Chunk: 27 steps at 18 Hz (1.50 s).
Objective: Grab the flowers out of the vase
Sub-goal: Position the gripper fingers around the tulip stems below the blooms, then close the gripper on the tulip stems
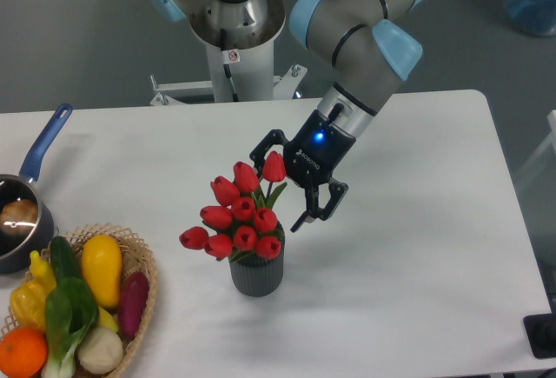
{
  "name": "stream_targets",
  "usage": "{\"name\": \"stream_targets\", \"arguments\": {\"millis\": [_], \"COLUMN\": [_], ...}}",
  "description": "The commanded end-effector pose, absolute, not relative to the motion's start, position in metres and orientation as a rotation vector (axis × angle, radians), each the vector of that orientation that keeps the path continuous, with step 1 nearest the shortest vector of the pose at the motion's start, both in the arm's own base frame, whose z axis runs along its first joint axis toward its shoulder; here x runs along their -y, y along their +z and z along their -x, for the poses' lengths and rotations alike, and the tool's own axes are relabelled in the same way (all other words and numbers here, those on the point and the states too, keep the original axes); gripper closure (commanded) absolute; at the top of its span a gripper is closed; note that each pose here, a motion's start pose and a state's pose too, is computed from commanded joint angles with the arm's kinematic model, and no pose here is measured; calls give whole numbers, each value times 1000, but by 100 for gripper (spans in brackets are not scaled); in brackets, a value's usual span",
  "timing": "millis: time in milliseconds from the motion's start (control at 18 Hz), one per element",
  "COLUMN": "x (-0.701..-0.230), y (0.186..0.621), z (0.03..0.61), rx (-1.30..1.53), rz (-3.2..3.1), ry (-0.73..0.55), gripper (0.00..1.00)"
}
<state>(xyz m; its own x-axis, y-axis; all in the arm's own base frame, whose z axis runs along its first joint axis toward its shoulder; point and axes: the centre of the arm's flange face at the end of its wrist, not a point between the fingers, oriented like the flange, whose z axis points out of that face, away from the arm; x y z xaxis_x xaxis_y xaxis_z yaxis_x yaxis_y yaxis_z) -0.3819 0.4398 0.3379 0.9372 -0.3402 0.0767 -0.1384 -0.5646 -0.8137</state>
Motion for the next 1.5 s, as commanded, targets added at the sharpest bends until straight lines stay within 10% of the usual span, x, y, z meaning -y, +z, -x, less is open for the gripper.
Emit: {"name": "stream_targets", "arguments": {"millis": [1500], "x": [-460], "y": [309], "z": [378], "rx": [-505], "rz": [2049], "ry": [-285], "gripper": [0]}}
